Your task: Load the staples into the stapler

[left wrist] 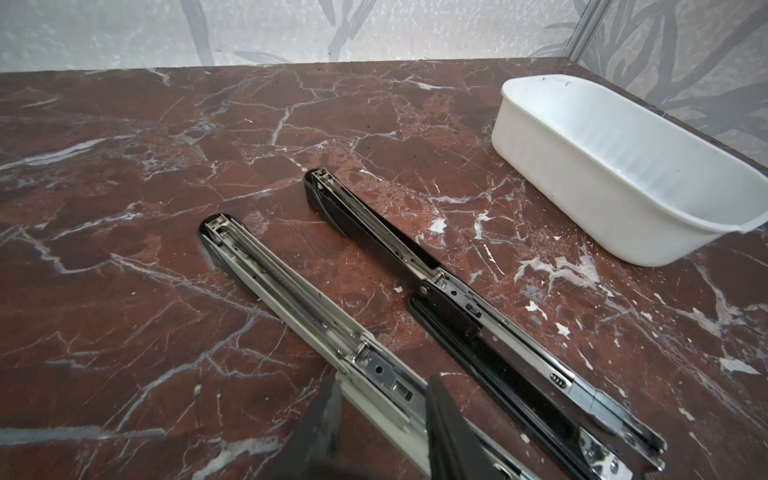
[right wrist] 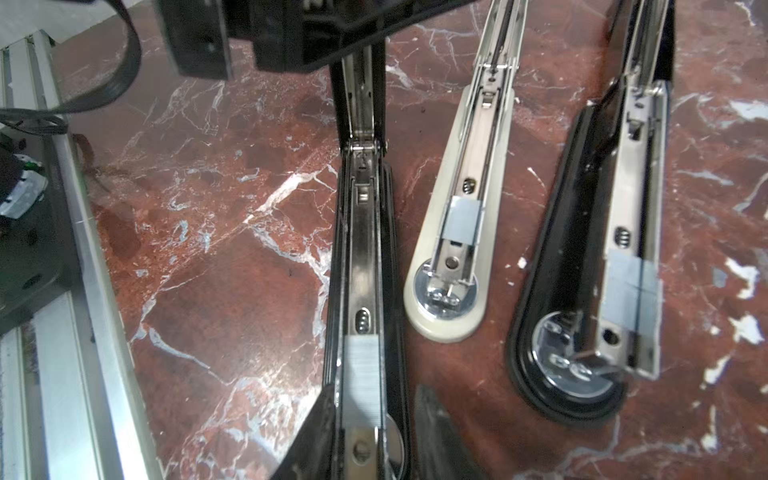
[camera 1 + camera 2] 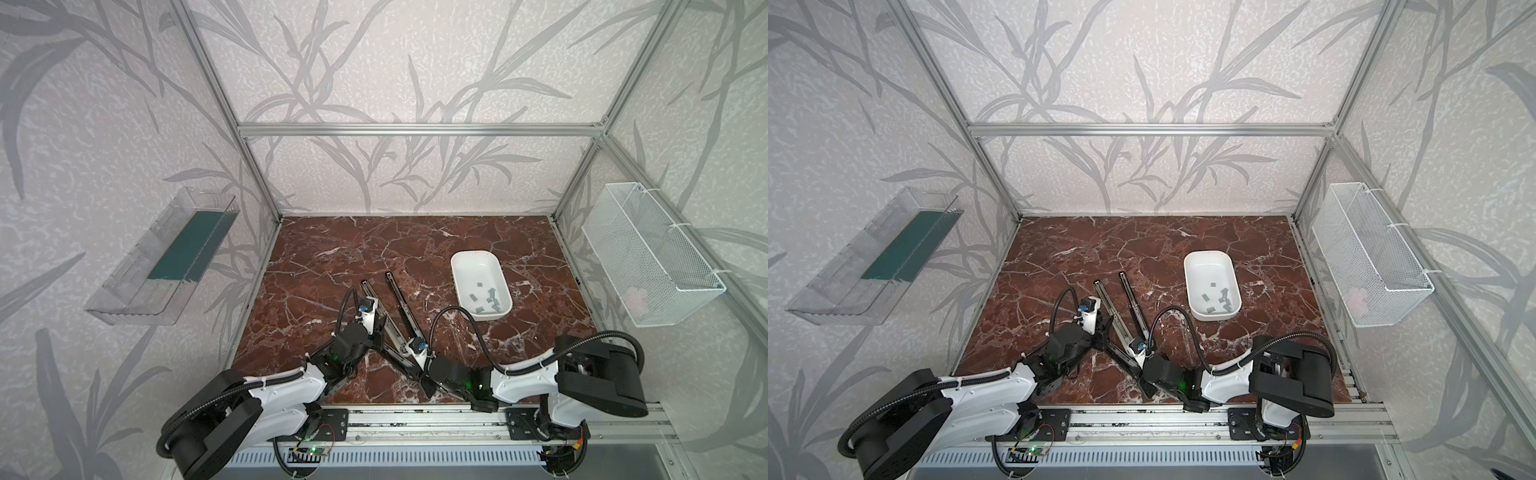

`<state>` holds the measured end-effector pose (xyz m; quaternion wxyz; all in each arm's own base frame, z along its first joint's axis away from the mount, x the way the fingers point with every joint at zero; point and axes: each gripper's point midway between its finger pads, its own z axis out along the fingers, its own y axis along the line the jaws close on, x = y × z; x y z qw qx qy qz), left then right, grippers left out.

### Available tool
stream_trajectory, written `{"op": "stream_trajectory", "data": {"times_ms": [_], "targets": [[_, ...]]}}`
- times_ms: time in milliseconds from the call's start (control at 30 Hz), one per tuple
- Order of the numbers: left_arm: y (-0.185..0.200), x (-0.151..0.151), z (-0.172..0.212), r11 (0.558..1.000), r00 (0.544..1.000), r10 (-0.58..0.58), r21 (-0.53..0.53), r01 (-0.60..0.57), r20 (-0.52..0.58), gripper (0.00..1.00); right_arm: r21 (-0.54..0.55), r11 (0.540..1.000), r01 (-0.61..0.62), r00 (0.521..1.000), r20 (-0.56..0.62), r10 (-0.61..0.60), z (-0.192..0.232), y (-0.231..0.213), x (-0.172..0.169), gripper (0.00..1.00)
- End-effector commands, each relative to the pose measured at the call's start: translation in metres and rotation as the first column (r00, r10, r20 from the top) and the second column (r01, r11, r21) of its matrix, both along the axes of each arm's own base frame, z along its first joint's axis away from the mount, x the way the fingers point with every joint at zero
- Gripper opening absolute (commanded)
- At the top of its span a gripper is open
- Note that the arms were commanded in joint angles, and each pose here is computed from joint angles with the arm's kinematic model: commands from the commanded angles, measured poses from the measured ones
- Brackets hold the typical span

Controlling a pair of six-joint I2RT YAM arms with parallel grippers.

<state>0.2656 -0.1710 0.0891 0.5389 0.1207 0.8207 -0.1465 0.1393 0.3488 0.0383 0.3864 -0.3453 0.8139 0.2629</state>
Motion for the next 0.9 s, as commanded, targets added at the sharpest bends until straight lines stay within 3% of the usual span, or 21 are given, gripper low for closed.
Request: {"op": "stream_trajectory", "data": {"times_ms": [0,300,600,867], "targets": [[0.001,0.006,0.011,1.000,0.999,0.019,0.015,-0.019,0.033,0.37,0.044,0.999,-0.018,1.000,0.020,0.017,0.009,0.004,-0.001,0.31],[0.003,0.001,0.013,1.000,0.999,0.009,0.006,-0.009,0.044,0.37,0.053,0.997,-0.050,0.999,0.007,0.050,0.002,0.004,-0.007,0.29],[-0.002,-0.002,0.015,1.000,0.999,-0.024,-0.012,0.025,0.045,0.38,0.072,0.996,-0.060,0.998,0.006,0.060,0.000,0.010,-0.008,0.13],[-0.019,-0.020,0.018,0.986,0.988,-0.150,-0.062,0.152,0.041,0.45,0.058,0.998,-0.036,0.999,0.031,0.034,-0.001,0.006,-0.004,0.07]]}}
